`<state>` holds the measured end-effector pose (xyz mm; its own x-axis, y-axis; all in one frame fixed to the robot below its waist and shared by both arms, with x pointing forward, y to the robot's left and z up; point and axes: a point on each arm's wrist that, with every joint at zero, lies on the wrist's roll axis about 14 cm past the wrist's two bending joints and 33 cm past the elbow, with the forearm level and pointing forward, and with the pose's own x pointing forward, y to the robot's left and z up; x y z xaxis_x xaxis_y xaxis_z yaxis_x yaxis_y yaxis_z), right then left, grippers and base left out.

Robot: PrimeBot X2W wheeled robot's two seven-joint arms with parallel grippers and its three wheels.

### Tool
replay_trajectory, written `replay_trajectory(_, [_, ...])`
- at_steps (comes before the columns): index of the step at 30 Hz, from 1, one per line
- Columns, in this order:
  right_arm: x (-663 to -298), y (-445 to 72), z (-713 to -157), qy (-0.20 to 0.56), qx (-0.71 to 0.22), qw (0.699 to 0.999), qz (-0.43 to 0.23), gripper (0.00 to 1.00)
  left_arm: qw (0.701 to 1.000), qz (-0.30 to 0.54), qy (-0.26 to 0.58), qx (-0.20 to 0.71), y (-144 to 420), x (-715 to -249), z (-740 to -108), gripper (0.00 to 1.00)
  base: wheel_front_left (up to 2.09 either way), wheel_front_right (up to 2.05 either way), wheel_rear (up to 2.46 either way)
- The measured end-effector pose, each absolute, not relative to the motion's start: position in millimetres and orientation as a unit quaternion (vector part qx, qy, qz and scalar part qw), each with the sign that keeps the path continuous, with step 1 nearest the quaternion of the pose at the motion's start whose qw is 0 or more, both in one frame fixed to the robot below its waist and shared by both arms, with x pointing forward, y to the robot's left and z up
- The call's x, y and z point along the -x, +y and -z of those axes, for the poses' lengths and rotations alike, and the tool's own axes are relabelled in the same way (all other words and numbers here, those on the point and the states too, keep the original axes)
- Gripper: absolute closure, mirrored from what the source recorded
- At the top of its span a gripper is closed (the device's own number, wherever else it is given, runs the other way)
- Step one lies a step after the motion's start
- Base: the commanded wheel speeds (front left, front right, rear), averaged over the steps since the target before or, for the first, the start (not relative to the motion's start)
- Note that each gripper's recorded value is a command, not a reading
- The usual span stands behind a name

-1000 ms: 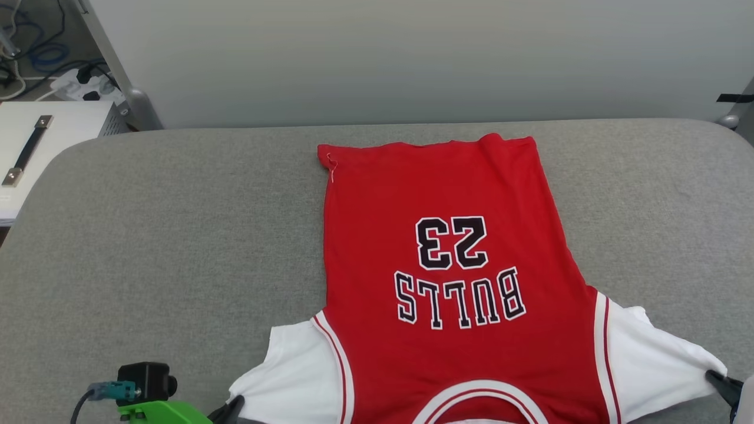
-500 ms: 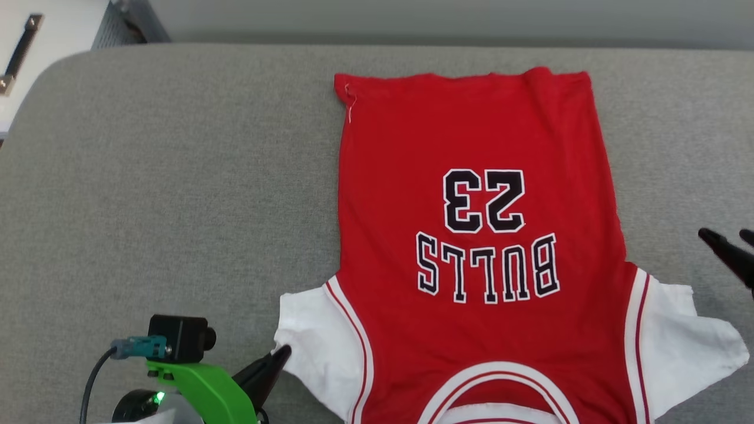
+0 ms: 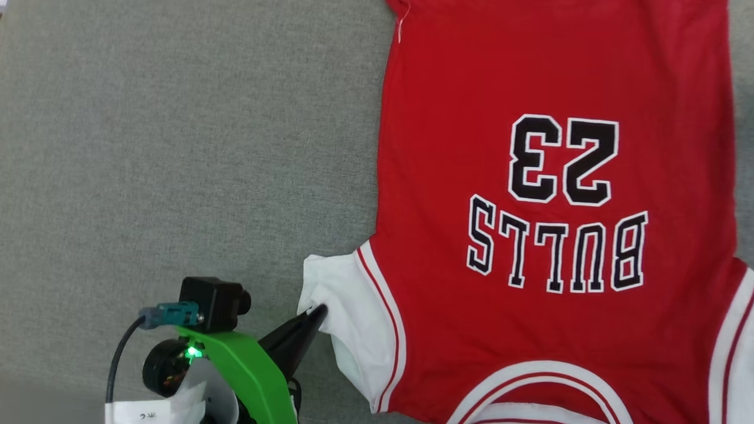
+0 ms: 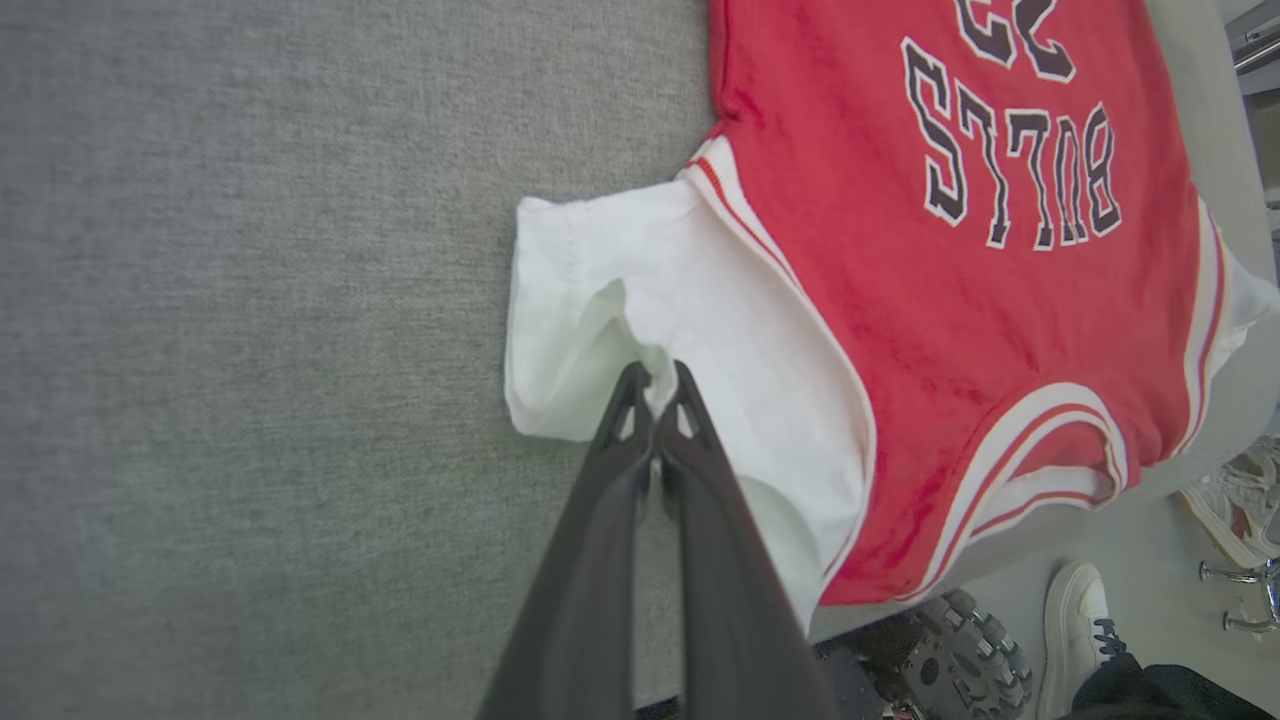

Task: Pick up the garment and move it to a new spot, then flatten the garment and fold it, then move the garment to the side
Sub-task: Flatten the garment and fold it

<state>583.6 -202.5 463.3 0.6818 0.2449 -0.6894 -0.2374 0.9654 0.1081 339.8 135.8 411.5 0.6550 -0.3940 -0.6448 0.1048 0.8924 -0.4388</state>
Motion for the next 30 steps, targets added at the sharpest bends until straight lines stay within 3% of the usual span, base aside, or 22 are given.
replay_trajectory(8, [-647.1, -180.3, -414.0, 0.429, 0.018, 0.894, -0.132, 0.00, 0.885, 0.105, 0.411, 0.193, 147.3, -341.7, -387.3, 1.00, 0.00, 0.00, 0.00])
replay_trajectory(19, [-667.0, -145.9, -360.1, 0.468, 0.039, 0.868, -0.162, 0.00, 0.885, 0.064, 0.417, 0.196, 163.3, -341.1, -373.1, 1.00, 0.00, 0.00, 0.00])
replay_trajectory(20, [-666.5, -145.0, -356.7, 0.473, 0.044, 0.865, -0.164, 0.16, 0.885, 0.061, 0.419, 0.196, 164.3, -340.5, -372.0, 1.00, 0.00, 0.00, 0.00])
replay_trajectory(21, [-666.3, -143.6, -354.7, 0.475, 0.047, 0.863, -0.167, 0.56, 0.885, 0.058, 0.419, 0.196, 165.5, -340.2, -371.5, 1.00, 0.00, 0.00, 0.00])
replay_trajectory(22, [-666.4, -143.1, -353.9, 0.476, 0.047, 0.862, -0.168, 0.88, 0.885, 0.057, 0.419, 0.196, 166.3, -340.0, -371.0, 1.00, 0.00, 0.00, 0.00])
replay_trajectory(23, [-666.3, -142.7, -353.9, 0.477, 0.047, 0.861, -0.170, 1.00, 0.885, 0.055, 0.419, 0.194, 167.3, -339.9, -370.7, 1.00, 0.00, 0.00, 0.00])
replay_trajectory(30, [-661.3, -143.2, -356.4, 0.477, 0.050, 0.860, -0.174, 1.00, 0.888, 0.057, 0.415, 0.193, 167.4, -340.5, -372.7, 1.00, 0.00, 0.00, 0.00])
